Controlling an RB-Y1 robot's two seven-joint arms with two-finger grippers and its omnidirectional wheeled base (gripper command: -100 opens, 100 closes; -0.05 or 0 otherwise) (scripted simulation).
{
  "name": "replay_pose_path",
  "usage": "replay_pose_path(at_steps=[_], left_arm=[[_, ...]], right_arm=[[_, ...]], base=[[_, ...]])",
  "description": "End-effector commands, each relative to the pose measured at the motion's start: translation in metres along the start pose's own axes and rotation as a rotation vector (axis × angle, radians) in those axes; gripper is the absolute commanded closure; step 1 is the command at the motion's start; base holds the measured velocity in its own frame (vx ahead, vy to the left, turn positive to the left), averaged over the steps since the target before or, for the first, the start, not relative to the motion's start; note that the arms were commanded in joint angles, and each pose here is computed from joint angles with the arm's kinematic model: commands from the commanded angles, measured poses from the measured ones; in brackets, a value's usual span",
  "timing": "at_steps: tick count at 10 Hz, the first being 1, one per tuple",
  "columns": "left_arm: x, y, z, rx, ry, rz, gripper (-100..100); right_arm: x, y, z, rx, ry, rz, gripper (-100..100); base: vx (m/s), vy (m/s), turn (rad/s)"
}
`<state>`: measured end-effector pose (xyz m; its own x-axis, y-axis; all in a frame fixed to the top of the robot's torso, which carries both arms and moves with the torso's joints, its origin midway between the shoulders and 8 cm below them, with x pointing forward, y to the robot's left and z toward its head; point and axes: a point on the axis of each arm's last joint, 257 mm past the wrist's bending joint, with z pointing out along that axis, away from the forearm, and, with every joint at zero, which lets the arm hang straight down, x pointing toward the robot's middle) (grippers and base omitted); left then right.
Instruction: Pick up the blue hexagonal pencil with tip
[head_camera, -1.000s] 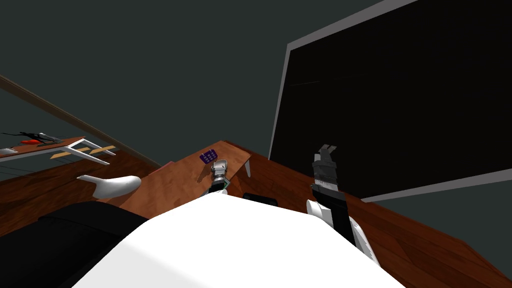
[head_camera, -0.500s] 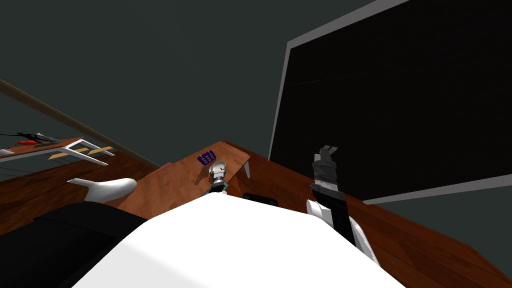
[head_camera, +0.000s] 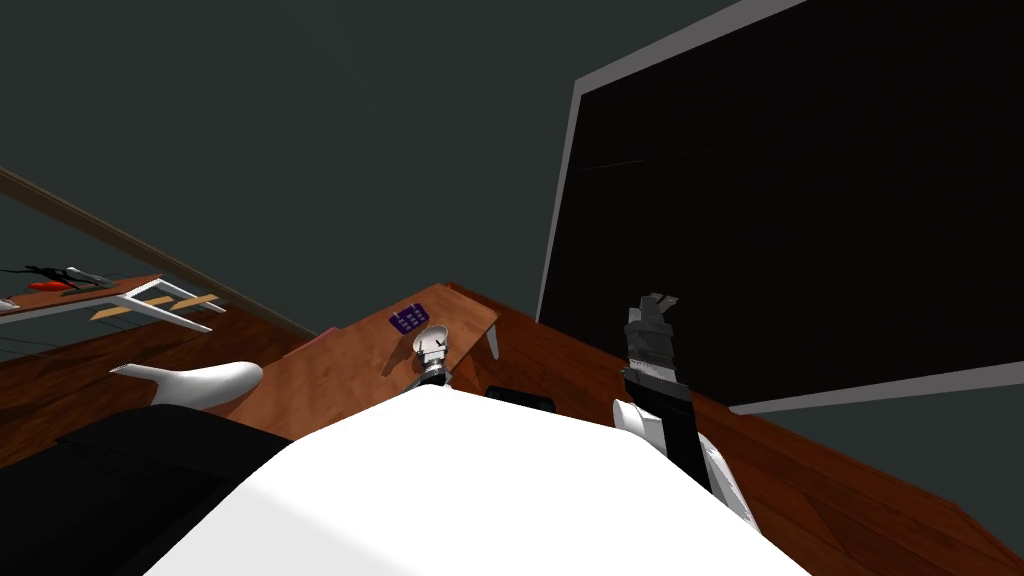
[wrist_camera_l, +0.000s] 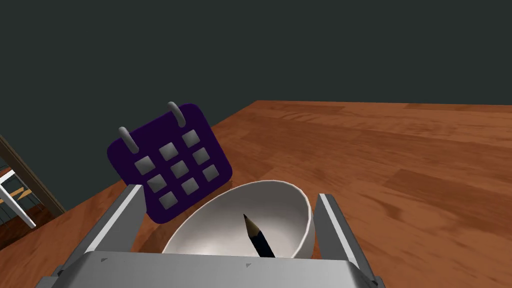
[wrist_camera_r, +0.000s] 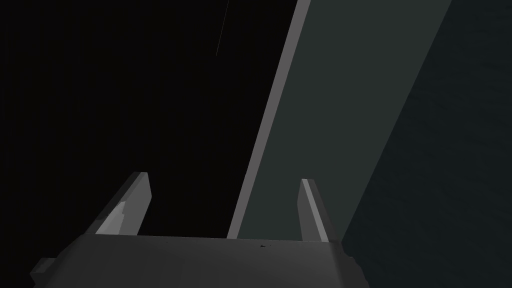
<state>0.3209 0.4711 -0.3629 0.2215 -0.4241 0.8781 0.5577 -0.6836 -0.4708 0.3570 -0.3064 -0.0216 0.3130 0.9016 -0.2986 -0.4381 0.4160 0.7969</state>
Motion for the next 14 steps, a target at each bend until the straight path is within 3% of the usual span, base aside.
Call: replay_pose_path(at_steps=[1,4,7,14], left_arm=[[-0.016,-0.003,-0.003,0.017,-0.038,-0.032,-100],[-0.034,-0.006,-0.007,0.029,-0.077,-0.051,-100],[-0.063,-0.016,-0.011,0.077,-0.147,-0.121,-100],[-0.11,-0.032,-0.026,0.147,-0.257,-0.192,-100]], right_arm=[[0.0,0.0,0.0,0.0,0.0,0.0,0],[0.0,0.0,0.0,0.0,0.0,0.0,0],[0.0,0.0,0.0,0.0,0.0,0.0,0],[0.0,0.0,0.0,0.0,0.0,0.0,0]], base=[[0.071,-0.024,0.002],[0.045,-0.02,0.003],[0.067,-0.028,0.005],[0.06,-0.018,0.005]])
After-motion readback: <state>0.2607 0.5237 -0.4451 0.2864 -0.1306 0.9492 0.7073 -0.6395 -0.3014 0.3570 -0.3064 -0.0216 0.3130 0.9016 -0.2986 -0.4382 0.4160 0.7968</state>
